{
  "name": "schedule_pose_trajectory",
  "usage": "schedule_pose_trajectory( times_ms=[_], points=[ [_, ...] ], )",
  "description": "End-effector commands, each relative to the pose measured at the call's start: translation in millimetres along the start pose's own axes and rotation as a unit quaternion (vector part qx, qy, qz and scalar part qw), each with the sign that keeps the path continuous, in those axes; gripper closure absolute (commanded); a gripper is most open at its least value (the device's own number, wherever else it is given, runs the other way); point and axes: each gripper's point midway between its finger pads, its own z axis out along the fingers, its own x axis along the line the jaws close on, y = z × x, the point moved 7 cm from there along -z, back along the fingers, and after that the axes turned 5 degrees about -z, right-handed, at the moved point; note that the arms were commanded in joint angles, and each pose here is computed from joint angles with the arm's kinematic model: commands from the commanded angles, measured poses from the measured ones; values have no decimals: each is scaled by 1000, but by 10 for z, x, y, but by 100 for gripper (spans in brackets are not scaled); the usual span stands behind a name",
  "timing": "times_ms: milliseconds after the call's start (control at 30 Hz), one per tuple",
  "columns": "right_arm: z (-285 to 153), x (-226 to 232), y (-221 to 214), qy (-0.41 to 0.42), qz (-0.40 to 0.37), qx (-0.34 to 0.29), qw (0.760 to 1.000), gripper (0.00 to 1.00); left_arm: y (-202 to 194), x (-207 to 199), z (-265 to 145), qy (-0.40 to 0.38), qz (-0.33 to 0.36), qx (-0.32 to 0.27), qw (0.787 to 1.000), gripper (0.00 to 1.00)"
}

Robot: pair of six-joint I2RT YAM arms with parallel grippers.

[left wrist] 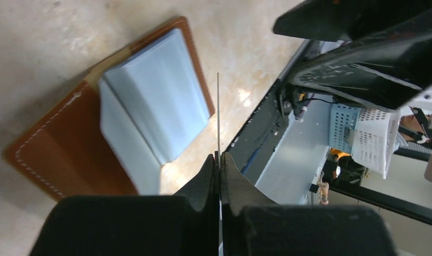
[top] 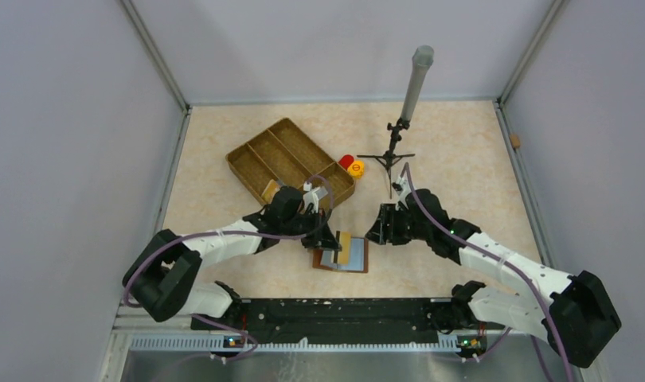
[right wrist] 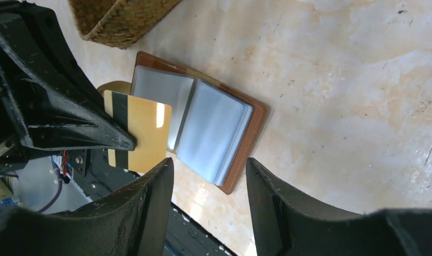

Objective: Put the credit cards into the card holder
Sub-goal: Insert the credit card into the card holder.

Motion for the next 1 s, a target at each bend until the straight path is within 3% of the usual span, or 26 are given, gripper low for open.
schedule_pose_trajectory(
  times_ms=[0,533,967],
  points=[
    [49,24,86,6,30,-30,999,49,60,76,78,36,-6,6,999,100],
    [389,16,-223,-26,17,35,999,55,-27,366,78,111,-22,21,993,100],
    [634,30,-401,-65,4,73,995,64,-39,413,89,77,-39,11,996,100]
  ],
)
